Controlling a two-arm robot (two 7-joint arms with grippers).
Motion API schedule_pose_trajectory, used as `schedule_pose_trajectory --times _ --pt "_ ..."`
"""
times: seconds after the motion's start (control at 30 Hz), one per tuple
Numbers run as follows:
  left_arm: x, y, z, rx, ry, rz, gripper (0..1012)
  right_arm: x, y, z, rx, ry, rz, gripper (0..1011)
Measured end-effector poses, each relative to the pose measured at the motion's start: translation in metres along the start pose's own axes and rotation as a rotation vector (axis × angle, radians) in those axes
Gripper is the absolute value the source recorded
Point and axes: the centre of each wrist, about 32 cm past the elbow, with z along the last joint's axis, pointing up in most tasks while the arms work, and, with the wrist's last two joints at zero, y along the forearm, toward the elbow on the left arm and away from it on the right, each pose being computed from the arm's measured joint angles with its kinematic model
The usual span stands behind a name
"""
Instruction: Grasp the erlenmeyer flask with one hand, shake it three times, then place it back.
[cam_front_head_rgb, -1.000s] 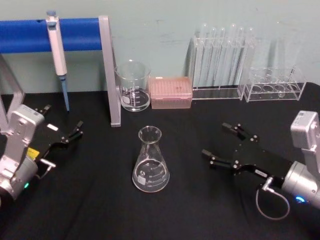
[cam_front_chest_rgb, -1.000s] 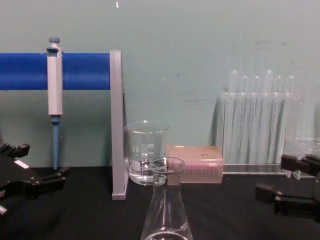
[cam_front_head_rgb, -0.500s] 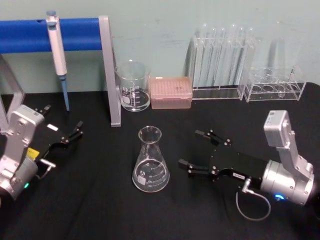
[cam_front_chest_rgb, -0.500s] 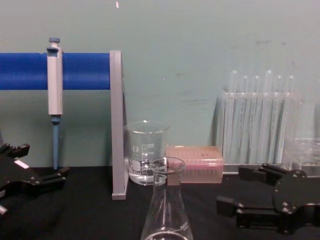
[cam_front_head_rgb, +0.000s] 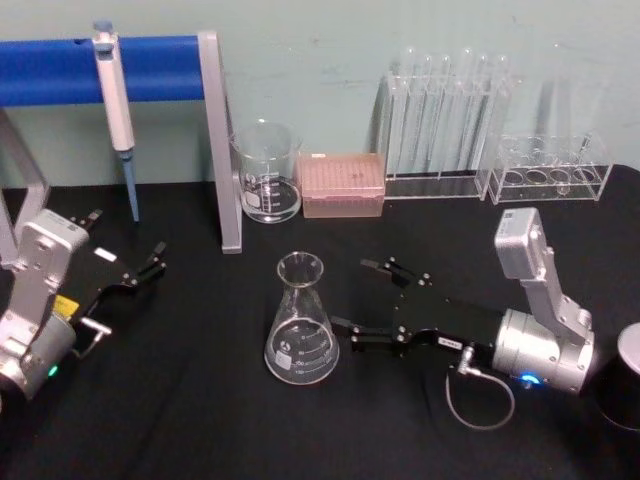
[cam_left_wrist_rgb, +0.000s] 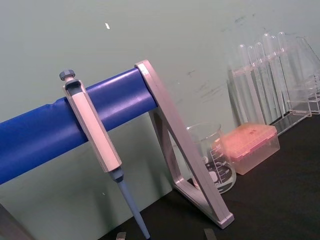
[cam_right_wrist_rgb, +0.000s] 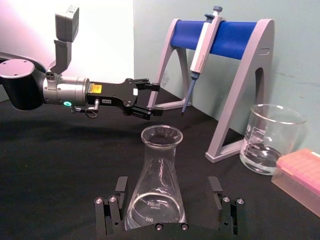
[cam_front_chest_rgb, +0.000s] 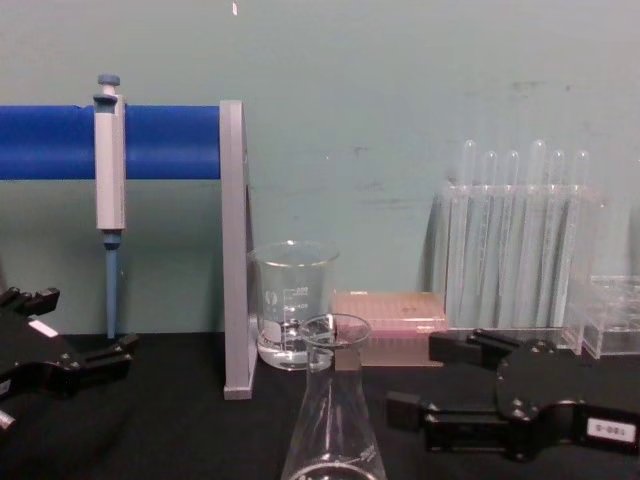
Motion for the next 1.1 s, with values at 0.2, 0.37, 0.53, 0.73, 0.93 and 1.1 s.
schedule_pose_trajectory --times 0.2,0.37,0.53,0.73,0.93,1.1 --pt "0.0000 0.0000 0.0000 0.000 0.000 0.000 1001 0.006 0.012 0.001 0.009 0.000 0.025 1002" --pt "0.0000 0.0000 0.0000 0.000 0.000 0.000 1001 0.011 0.023 0.001 0.016 -0.001 0.046 1003" --pt "0.0000 0.0000 0.0000 0.000 0.000 0.000 1001 0.015 0.032 0.002 0.021 0.003 0.058 1003" --pt "0.0000 0.0000 0.0000 0.000 0.000 0.000 1001 0.017 0.040 0.001 0.026 0.008 0.068 1002" --pt "0.0000 0.0000 0.0000 0.000 0.000 0.000 1001 0.017 0.047 -0.001 0.028 0.014 0.073 1003" --pt "0.0000 0.0000 0.0000 0.000 0.000 0.000 1001 0.017 0.052 -0.001 0.031 0.017 0.075 1003"
